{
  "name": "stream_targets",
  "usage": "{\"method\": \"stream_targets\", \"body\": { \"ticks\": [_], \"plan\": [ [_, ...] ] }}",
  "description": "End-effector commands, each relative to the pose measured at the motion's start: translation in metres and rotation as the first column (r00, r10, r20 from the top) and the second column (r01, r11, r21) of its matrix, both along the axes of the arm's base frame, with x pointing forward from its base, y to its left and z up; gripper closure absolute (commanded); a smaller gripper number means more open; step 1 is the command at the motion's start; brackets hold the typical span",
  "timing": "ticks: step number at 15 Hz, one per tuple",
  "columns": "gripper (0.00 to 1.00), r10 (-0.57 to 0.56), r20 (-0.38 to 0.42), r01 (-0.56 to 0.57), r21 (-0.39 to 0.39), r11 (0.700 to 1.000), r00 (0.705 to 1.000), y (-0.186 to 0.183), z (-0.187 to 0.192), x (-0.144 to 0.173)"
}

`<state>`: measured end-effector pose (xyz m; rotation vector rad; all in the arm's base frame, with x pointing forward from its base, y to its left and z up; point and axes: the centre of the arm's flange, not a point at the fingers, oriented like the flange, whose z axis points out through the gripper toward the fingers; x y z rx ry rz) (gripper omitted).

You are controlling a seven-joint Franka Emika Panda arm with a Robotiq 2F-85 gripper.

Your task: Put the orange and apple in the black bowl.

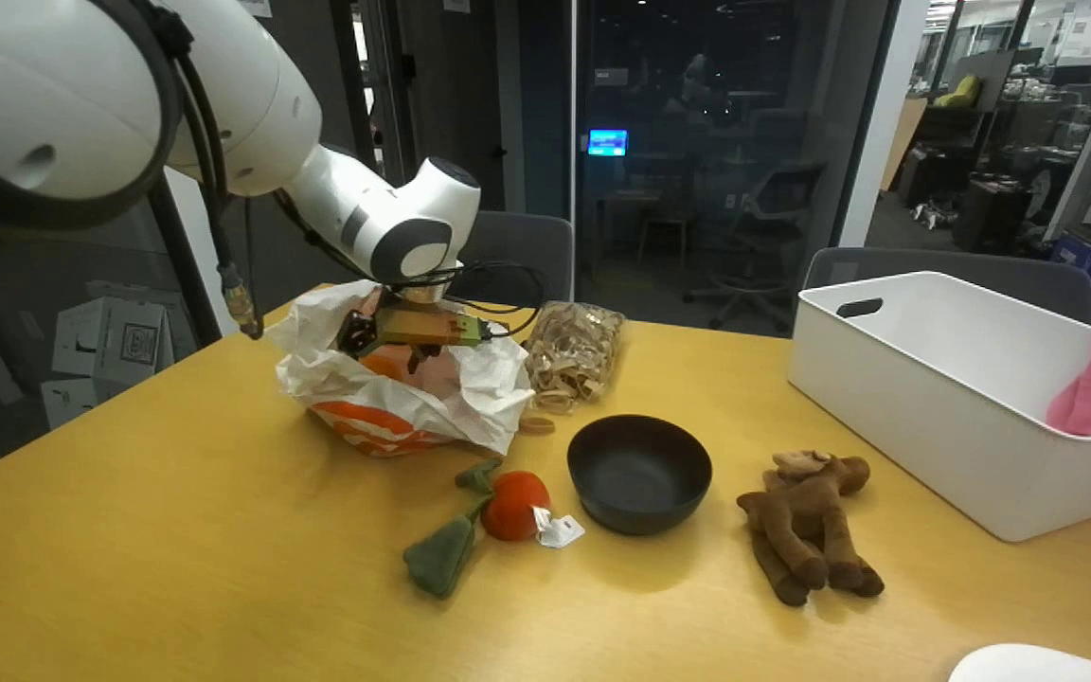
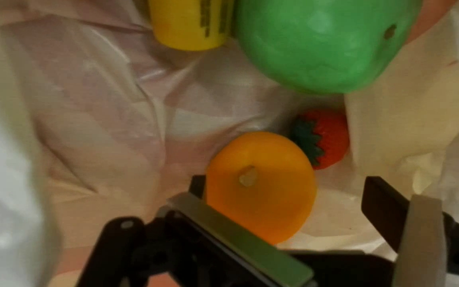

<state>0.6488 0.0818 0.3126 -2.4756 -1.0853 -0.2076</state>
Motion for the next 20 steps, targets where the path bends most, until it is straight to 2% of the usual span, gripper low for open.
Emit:
{"method": "stream_targets", "body": {
  "ticks": [1,5,8,13,20],
  "plan": [
    [0.0,0.06,-0.011,-0.059,0.067,0.996,0.998,0.008,0.016,-0.002],
    [0.0,0.118,0.042,-0.121,0.064,0.991,0.992,0.007,0.005,-0.001],
    [0.0,0.149,0.052,-0.152,0.061,0.986,0.987,0.007,-0.005,0.001],
    [0.0,0.197,0.098,-0.205,0.072,0.976,0.975,0.02,-0.02,0.003],
    [0.0,0.17,0.219,-0.179,0.021,0.984,0.961,0.033,-0.03,0.015]
  ]
}}
